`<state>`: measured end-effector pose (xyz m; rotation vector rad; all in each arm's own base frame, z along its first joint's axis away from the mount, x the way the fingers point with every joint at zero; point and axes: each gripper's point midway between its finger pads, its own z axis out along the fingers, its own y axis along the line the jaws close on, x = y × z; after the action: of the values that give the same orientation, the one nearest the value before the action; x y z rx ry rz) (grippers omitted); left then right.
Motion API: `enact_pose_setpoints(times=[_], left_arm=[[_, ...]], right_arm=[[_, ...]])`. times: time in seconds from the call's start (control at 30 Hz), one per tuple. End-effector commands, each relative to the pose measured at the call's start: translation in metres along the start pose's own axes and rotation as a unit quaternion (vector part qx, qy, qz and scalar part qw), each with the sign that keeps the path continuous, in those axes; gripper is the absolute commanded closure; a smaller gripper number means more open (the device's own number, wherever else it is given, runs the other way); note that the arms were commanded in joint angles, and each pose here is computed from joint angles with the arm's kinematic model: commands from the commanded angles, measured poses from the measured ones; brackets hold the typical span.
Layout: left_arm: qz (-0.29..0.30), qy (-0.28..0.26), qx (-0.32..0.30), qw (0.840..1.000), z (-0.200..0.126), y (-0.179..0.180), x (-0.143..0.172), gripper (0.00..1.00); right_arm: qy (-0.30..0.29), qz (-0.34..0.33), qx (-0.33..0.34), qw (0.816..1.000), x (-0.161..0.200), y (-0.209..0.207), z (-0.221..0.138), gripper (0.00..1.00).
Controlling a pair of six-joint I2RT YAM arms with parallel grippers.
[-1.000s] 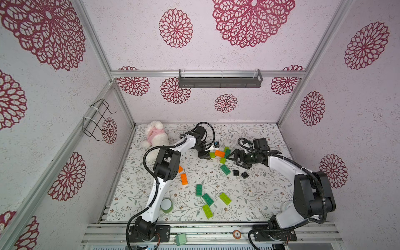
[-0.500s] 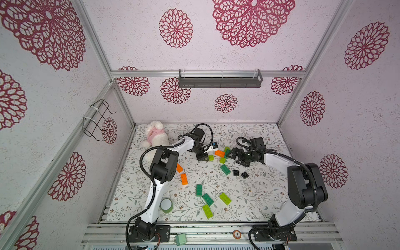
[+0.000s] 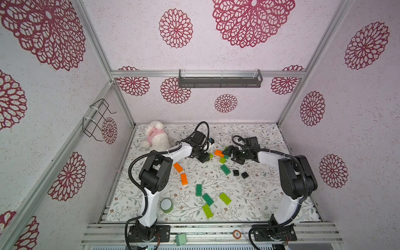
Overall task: Assemble a small pinwheel with lego
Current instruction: Pick up the lego brick from the center of the board, then assemble the lego brick with the lego brick.
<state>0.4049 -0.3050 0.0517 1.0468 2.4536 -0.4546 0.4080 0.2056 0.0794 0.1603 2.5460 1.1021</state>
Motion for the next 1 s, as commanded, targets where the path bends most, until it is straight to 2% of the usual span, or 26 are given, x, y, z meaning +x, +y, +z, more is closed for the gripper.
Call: enact_pose_setpoints(times=[0.0, 0.17, 0.3, 0.43, 0.53, 0.6, 0.8, 0.87, 0.97], left_arm=[[-0.068, -0.017, -0.026, 0.997, 0.0, -0.011, -0.009, 0.69], [-0.084, -0.028, -0.046, 0.995, 0.003, -0.018, -0.013, 0.7], [-0.091, -0.038, -0.038, 0.994, 0.004, -0.023, -0.019, 0.7], [-0.091, -0.036, -0.038, 0.994, 0.009, -0.028, -0.025, 0.7], [-0.091, -0.037, -0.041, 0.994, 0.013, -0.031, -0.029, 0.7], [-0.091, -0.036, -0.041, 0.994, 0.014, -0.033, -0.03, 0.7], [-0.085, -0.038, -0.047, 0.995, 0.018, -0.039, -0.034, 0.7], [-0.081, -0.038, -0.048, 0.995, 0.022, -0.041, -0.035, 0.69], [-0.076, -0.039, -0.056, 0.995, 0.027, -0.043, -0.037, 0.69]], right_arm=[[-0.013, -0.011, -0.035, 0.999, -0.013, 0.023, 0.001, 0.01], [-0.017, -0.013, -0.034, 0.999, -0.01, 0.028, 0.0, 0.01], [-0.023, -0.022, 0.009, 0.999, -0.006, 0.016, -0.014, 0.01], [-0.092, -0.049, 0.117, 0.988, -0.014, -0.006, -0.051, 0.01], [-0.142, -0.05, 0.149, 0.977, -0.02, -0.016, -0.074, 0.01], [-0.133, -0.028, 0.126, 0.983, -0.02, -0.018, -0.077, 0.01], [-0.136, -0.037, 0.061, 0.988, -0.023, 0.005, -0.076, 0.01], [-0.134, -0.029, 0.038, 0.99, -0.024, 0.011, -0.073, 0.07], [-0.132, -0.02, -0.003, 0.991, -0.025, 0.021, -0.067, 0.28]])
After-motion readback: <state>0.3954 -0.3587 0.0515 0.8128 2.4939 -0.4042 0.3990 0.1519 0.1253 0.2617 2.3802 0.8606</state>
